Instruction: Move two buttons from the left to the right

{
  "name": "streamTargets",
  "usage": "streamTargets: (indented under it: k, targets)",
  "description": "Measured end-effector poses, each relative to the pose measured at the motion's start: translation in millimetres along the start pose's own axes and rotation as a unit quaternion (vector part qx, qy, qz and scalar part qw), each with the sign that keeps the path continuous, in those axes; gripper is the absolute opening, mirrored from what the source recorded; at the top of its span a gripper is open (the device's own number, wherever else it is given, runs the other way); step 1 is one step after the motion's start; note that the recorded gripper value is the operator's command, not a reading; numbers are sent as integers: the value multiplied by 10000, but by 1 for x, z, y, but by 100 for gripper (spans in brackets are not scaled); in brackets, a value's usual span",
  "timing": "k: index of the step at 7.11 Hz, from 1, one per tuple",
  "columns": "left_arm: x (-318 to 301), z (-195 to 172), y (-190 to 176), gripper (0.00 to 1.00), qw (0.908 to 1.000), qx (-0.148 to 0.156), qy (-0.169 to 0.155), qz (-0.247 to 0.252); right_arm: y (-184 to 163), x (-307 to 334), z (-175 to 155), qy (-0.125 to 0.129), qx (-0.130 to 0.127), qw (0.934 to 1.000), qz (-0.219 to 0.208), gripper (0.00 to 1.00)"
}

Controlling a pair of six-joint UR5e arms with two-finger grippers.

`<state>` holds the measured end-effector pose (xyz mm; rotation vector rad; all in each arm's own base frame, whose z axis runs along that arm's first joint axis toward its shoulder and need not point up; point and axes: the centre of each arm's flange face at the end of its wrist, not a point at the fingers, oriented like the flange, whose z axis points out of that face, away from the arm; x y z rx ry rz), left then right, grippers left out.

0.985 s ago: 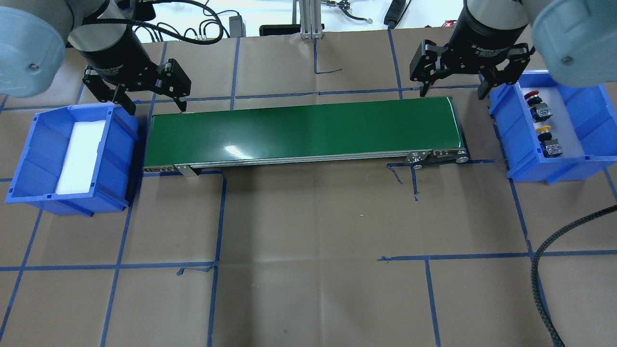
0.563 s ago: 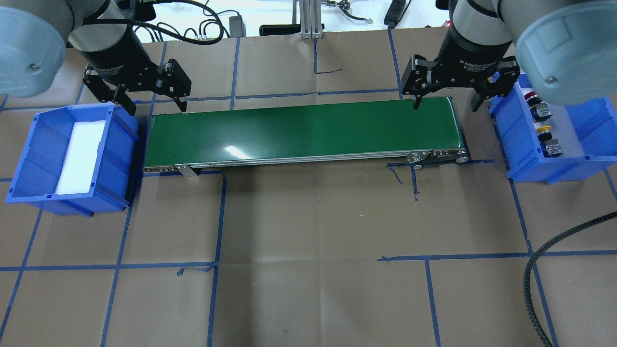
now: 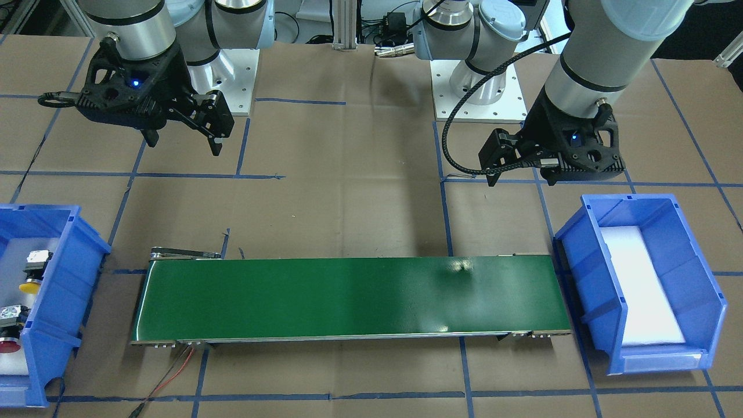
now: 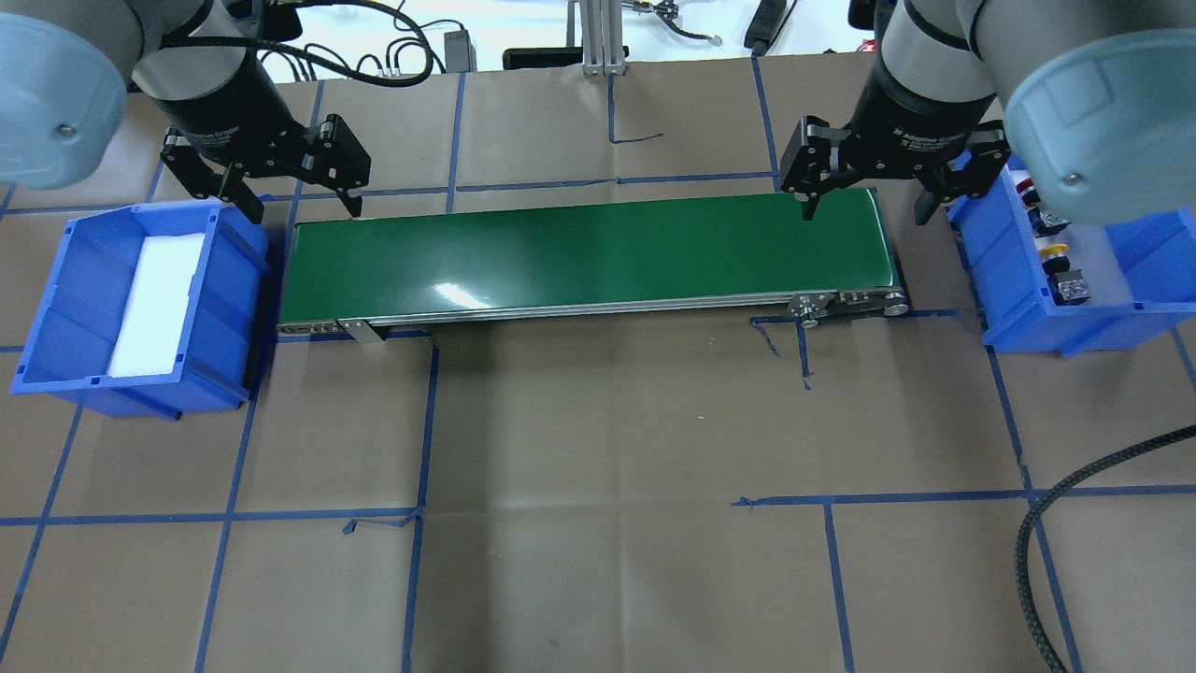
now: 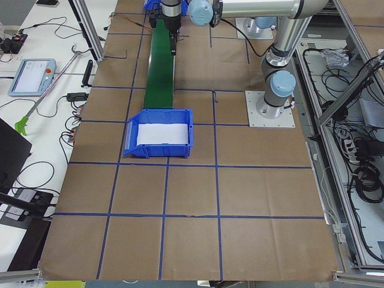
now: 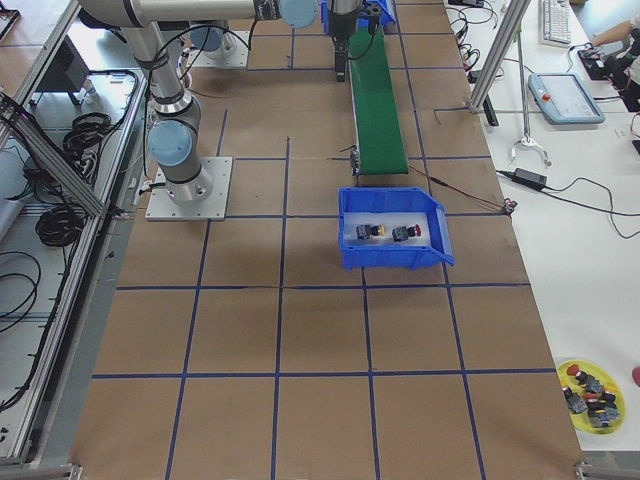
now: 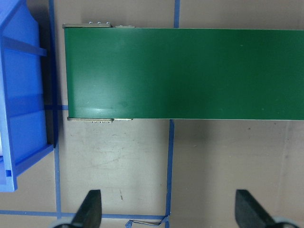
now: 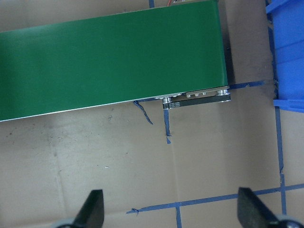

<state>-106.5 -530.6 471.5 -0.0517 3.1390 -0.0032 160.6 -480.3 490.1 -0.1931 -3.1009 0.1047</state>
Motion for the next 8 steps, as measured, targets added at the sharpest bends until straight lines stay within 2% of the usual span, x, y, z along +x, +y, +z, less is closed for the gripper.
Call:
streamTargets:
  k: [8]
  targets:
    - [0, -1, 0, 100, 10000, 8, 0, 0, -3, -1, 2, -32, -5, 10000, 7, 100]
